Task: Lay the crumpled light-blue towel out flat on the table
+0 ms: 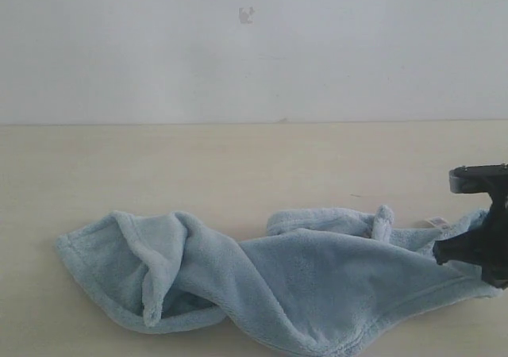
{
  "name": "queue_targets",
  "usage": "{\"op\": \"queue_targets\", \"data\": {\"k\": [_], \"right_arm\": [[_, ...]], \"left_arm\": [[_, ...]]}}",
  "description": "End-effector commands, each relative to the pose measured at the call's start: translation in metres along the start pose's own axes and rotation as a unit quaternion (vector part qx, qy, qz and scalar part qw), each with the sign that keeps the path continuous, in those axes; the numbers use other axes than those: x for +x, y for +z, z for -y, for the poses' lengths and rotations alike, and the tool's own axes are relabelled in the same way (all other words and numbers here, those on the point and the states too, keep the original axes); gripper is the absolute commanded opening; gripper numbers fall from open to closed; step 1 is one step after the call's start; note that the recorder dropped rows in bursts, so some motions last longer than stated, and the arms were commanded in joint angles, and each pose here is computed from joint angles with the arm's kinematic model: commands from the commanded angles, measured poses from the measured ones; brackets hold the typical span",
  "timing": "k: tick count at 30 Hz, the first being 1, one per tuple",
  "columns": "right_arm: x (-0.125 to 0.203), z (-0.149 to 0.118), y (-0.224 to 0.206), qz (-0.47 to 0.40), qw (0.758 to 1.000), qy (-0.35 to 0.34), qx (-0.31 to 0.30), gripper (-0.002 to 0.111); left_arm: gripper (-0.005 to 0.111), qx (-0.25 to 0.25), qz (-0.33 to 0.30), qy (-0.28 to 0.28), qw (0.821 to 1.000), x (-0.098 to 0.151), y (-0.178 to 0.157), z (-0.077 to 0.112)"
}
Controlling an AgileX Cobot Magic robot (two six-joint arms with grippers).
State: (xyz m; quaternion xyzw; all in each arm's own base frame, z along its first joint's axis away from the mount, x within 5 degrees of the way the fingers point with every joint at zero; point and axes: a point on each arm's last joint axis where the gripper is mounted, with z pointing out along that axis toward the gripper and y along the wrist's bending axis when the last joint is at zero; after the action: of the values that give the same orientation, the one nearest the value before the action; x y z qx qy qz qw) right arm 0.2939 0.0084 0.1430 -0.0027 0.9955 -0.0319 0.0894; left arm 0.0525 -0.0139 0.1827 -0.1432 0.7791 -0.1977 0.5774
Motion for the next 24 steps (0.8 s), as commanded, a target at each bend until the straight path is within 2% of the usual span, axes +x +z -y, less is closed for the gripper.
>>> {"op": "queue_targets", "data": {"k": [1,3,8,10,14,18,20,22,23,24], "right_arm": [[-0.002,0.003,-0.02,0.053,0.999,0.006,-0.001,0.001],[-0.002,0.003,-0.025,0.062,0.998,0.01,-0.005,0.006],[0.0,0.001,-0.028,0.054,0.998,0.028,-0.017,0.033],[0.0,0.001,-0.028,0.054,0.998,0.028,-0.017,0.039],[-0.003,0.001,-0.038,0.089,0.995,0.035,-0.023,0.039],[-0.012,0.001,-0.061,0.178,0.982,0.047,-0.038,0.039],[-0.016,0.0,-0.071,0.219,0.972,0.064,-0.054,0.039],[-0.02,-0.004,-0.074,0.246,0.966,0.054,-0.061,0.039],[-0.021,-0.009,-0.073,0.25,0.966,0.021,-0.058,0.039],[-0.022,-0.016,-0.07,0.248,0.967,-0.01,-0.058,0.039]], "left_arm": [[0.004,0.015,-0.007,0.007,1.0,0.001,0.0,0.001],[0.004,0.016,-0.001,0.009,1.0,0.0,0.0,0.002],[0.004,0.019,0.059,0.005,0.998,-0.011,-0.001,0.002],[0.004,0.022,0.087,-0.006,0.996,-0.016,-0.001,0.003],[0.004,0.024,0.173,-0.009,0.985,-0.031,-0.006,0.003],[0.004,0.028,0.343,-0.014,0.939,-0.059,-0.022,0.003],[0.004,0.035,0.401,-0.023,0.915,-0.07,-0.031,0.005],[0.004,0.048,0.425,-0.018,0.904,-0.082,-0.04,0.013],[0.004,0.054,0.424,-0.003,0.904,-0.086,-0.043,0.017],[0.004,0.058,0.405,0.036,0.912,-0.089,-0.041,0.024]]}}
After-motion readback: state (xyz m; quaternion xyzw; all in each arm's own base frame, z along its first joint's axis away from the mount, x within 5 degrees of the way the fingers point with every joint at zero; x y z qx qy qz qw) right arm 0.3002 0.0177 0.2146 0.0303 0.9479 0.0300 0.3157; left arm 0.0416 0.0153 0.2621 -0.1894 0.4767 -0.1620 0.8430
